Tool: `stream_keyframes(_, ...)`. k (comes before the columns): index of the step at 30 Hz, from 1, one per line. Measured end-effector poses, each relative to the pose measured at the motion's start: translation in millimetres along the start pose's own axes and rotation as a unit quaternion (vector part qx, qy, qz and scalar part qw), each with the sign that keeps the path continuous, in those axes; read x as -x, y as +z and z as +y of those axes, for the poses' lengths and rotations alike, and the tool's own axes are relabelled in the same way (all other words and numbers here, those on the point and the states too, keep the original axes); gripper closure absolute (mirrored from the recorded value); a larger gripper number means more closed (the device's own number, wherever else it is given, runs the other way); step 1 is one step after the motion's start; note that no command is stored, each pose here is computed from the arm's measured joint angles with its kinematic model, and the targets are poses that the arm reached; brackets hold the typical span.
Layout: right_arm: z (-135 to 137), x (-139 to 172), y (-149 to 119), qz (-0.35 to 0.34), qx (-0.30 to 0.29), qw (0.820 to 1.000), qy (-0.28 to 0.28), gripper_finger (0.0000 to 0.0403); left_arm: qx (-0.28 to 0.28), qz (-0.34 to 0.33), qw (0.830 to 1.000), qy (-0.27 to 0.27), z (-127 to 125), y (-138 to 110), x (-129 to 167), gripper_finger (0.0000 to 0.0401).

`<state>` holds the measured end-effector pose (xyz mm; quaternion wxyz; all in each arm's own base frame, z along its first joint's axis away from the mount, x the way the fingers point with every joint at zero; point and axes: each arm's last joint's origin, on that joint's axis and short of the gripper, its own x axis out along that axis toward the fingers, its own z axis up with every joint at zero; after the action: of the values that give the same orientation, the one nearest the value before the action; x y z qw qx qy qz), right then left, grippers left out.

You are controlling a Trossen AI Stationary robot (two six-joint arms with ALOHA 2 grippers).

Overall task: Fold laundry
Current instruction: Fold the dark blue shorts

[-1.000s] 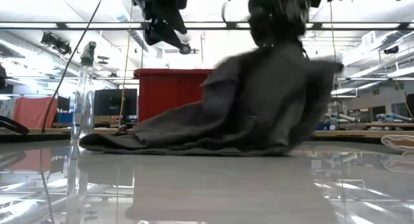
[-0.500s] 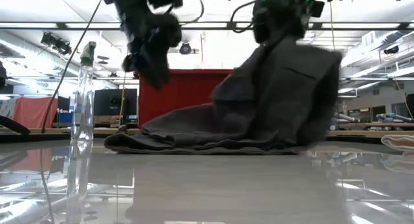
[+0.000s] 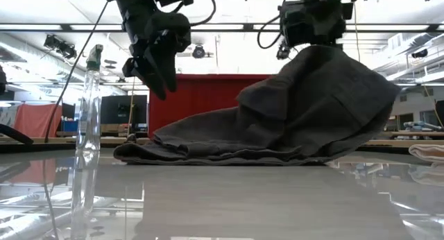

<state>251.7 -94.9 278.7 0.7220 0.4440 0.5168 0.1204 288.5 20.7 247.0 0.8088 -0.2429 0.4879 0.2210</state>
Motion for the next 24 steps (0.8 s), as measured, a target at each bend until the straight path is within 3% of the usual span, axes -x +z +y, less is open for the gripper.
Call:
stream_keyframes(2, -1.3, 5.3, 8.6, -0.042, -0.003, 0.998, -0.042, 0.0215, -0.002, -0.009, 1.0, 0.008, 7.5, 5.9, -0.8, 0.0185)
stream_keyframes(5, -6.7, 19.1, 17.9, -0.112, -0.038, 0.979, -0.164, 0.0215, 0.008, -0.018, 1.0, 0.002, 21.3, 17.2, -1.9, 0.0194)
stream_keyframes(9, -7.6, 39.8, 14.8, -0.151, -0.089, 0.916, -0.36, 0.0215, 0.032, -0.02, 0.999, -0.019, 39.0, 28.2, -0.3, 0.0214)
stream_keyframes(12, -5.2, 45.1, 15.8, -0.166, -0.051, 0.863, -0.474, 0.0215, 0.024, -0.027, 0.999, -0.01, 51.9, 34.6, 0.1, 0.0224)
stream_keyframes(14, -4.9, 48.6, 27.4, -0.2, 0.003, 0.854, -0.48, 0.0215, 0.015, -0.04, 0.999, -0.005, 63.3, 41.4, 0.4, 0.0229)
stream_keyframes(17, -10.0, 58.4, 49.2, -0.277, 0.036, 0.858, -0.432, 0.0217, 0.004, -0.083, 0.997, 0.006, 86.7, 56.6, 2.2, 0.0234)
stream_keyframes(21, -28.2, 67.7, 63.9, -0.318, 0.004, 0.865, -0.389, 0.0223, 0.024, -0.144, 0.989, 0.022, 129.5, 76.4, 8.9, 0.0251)
stream_keyframes(24, -42.3, 76.1, 69.9, -0.334, -0.011, 0.848, -0.412, 0.0231, 0.037, -0.201, 0.978, 0.052, 164.4, 90.1, 13.9, 0.0265)
